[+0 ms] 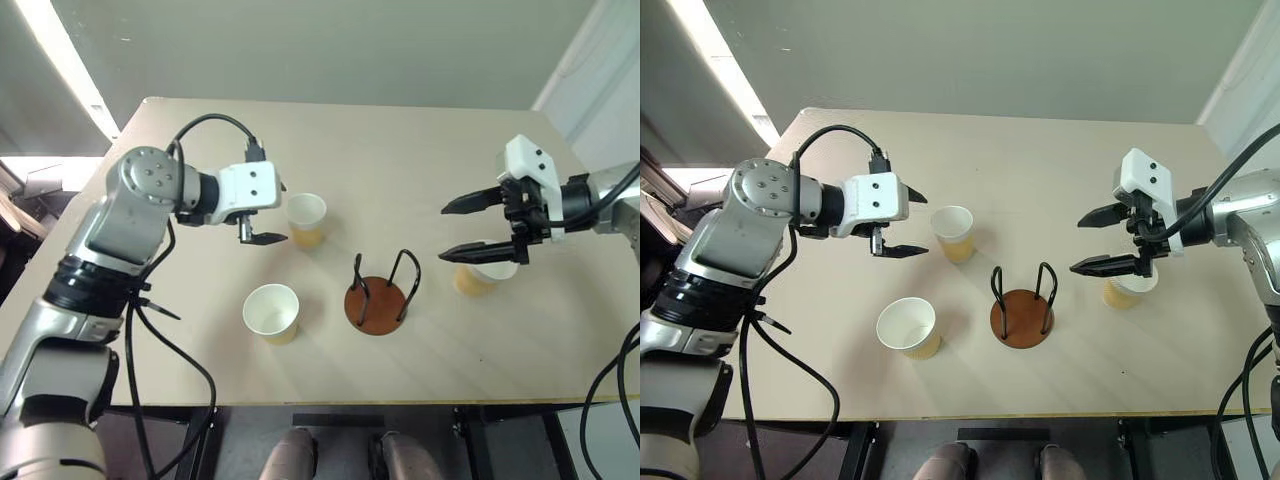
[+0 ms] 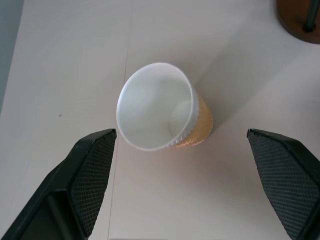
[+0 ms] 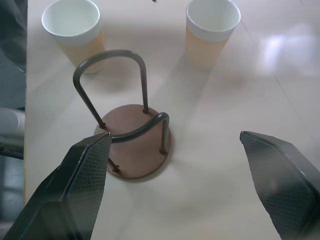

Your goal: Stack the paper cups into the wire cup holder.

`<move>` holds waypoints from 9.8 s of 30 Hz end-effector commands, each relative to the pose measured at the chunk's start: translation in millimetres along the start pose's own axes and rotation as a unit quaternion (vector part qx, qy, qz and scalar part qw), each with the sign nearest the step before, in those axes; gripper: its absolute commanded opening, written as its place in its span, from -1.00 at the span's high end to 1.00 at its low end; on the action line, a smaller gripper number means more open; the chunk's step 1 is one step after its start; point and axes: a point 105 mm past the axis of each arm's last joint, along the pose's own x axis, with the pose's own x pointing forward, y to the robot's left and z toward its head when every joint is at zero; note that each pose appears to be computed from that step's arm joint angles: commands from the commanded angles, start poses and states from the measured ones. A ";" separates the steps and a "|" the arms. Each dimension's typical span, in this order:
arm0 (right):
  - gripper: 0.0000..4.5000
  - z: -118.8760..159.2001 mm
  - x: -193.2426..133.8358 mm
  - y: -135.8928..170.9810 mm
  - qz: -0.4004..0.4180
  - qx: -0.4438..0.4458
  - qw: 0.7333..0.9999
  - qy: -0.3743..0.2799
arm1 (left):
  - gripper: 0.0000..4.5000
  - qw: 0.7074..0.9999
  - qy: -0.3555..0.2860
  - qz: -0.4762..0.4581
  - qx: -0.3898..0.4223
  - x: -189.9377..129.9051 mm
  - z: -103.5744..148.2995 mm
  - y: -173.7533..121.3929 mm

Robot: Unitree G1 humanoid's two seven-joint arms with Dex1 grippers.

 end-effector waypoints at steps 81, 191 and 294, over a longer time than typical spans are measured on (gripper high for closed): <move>-0.92 6.0 -39.3 28.1 -0.035 -0.013 0.999 -0.007 | 0.99 0.913 -0.198 -0.338 0.115 -7.1 129.6 -41.3; 0.98 68.8 22.6 50.1 0.101 -0.310 0.942 0.084 | -1.00 0.960 -0.168 -0.153 -0.164 -87.3 29.2 -41.8; -0.99 91.4 -19.7 14.6 0.094 -0.037 0.989 -0.103 | -1.00 0.952 0.003 -0.300 -0.061 -95.4 30.2 -127.5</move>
